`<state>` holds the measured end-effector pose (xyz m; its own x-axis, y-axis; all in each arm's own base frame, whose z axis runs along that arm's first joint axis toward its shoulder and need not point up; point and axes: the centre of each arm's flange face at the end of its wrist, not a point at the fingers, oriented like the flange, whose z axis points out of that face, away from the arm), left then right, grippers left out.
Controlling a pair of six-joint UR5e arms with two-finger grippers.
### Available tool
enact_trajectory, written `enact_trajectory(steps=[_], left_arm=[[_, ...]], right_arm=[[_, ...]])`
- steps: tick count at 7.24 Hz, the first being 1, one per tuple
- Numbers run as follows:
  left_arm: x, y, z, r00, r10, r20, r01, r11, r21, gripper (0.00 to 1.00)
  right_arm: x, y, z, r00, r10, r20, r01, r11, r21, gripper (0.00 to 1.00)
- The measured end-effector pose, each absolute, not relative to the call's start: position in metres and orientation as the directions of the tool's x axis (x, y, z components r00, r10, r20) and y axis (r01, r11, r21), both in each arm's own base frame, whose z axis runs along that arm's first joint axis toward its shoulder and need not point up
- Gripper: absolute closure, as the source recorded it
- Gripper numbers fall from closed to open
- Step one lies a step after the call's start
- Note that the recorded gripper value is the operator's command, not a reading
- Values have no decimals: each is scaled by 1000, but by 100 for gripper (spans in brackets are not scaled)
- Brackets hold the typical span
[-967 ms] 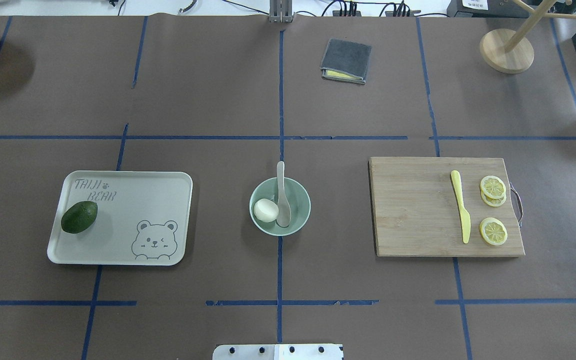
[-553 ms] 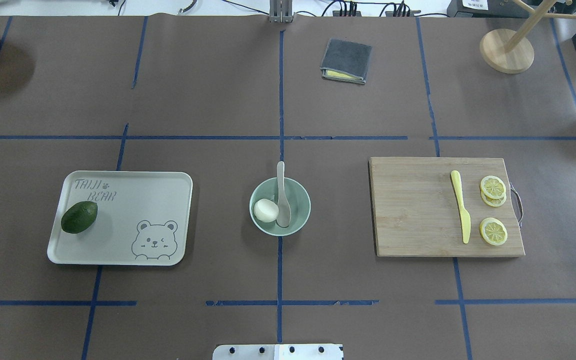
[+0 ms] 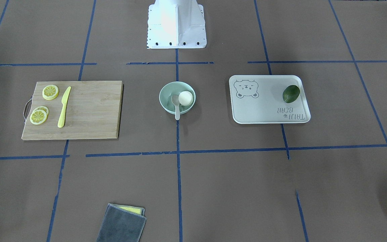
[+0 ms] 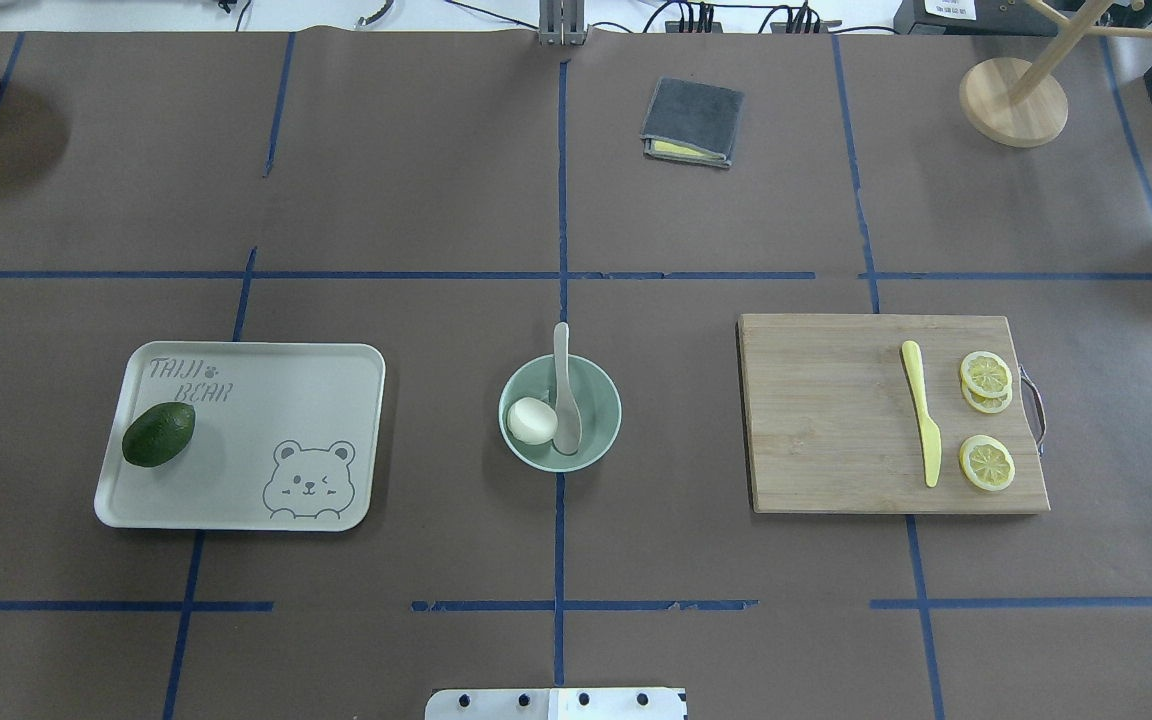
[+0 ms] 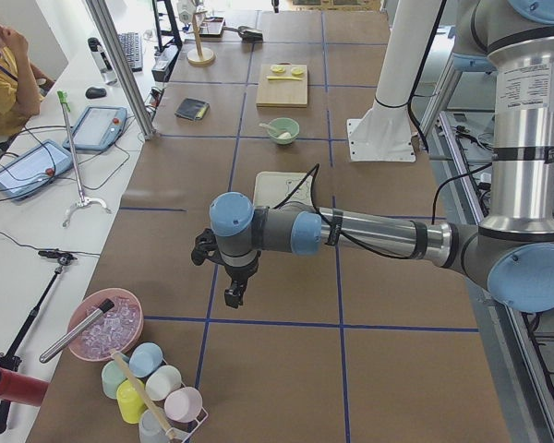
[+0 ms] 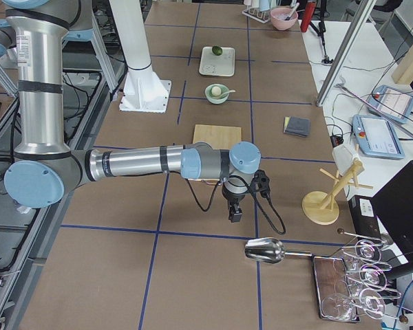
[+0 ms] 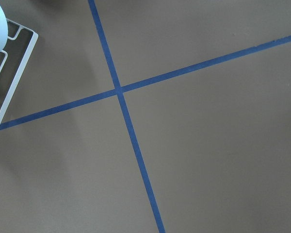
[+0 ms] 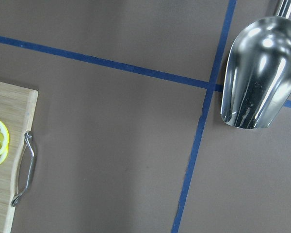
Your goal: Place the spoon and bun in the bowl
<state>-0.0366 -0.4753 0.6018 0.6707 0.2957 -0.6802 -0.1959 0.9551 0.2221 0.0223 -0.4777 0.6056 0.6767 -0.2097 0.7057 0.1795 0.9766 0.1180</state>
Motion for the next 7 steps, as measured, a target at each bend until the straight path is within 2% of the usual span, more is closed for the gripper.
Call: enact_trajectory(steps=[7], left_arm=[[-34, -491, 587, 669, 319, -671, -196, 947, 255, 0]], right_arm=[[22, -486, 586, 632, -224, 742, 165, 974, 154, 0]])
